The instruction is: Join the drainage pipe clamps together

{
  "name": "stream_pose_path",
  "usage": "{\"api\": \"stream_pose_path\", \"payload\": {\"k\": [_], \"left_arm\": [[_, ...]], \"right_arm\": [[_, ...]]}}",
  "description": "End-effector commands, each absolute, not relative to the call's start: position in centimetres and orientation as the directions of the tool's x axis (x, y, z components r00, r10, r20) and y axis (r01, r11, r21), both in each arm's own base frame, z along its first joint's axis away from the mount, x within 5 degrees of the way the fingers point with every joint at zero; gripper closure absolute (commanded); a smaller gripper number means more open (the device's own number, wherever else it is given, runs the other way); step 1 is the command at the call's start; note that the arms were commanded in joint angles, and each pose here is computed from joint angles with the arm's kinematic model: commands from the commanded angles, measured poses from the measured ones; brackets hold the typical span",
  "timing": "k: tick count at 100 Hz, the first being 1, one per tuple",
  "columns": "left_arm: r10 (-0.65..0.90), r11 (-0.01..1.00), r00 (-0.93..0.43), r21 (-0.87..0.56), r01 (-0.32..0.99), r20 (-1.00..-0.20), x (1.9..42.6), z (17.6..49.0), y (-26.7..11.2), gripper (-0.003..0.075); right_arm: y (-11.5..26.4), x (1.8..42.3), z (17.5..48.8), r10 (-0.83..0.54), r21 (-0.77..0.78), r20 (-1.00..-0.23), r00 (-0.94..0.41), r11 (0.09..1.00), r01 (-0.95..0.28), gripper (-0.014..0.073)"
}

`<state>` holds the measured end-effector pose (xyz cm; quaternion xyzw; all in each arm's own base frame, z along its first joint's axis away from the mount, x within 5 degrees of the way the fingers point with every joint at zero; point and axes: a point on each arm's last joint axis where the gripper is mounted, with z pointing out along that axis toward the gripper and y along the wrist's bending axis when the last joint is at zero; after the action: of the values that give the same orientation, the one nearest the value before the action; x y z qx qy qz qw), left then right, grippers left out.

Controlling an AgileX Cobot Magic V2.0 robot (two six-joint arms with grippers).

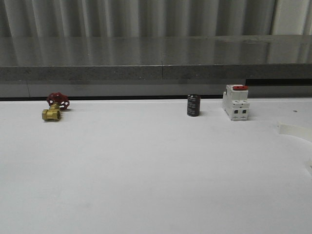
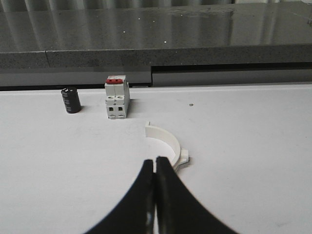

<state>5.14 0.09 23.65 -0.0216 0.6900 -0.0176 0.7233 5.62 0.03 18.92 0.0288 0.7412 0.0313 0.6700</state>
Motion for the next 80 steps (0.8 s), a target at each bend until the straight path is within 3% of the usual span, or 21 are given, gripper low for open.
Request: {"api": "stream_pose_path", "payload": {"k": [1,30,80], "left_arm": [[-0.083,0.997,0.108,-0.083,0.004,-0.991,5.1,27.0,0.1,0.0740],[-0.090,0.996,-0.182,-0.084,-0.040,-0.979,7.4,31.3,0.2,0.0740],[-0.109,0.994,-0.313,-0.098,-0.053,-0.943,9.0,31.1,0.2,0.0739]], "right_arm": [[0.0,5.5,20.2,0.077,0.077,-0.997,0.009,0.997,-0.005,0.0664],[0.0,5.5,20.2,0.077,0.077,-0.997,0.009,0.997,-0.005,0.0664],[0.0,5.5,20.2,0.077,0.077,-0.997,0.009,0.997,-0.005,0.0664]]}}
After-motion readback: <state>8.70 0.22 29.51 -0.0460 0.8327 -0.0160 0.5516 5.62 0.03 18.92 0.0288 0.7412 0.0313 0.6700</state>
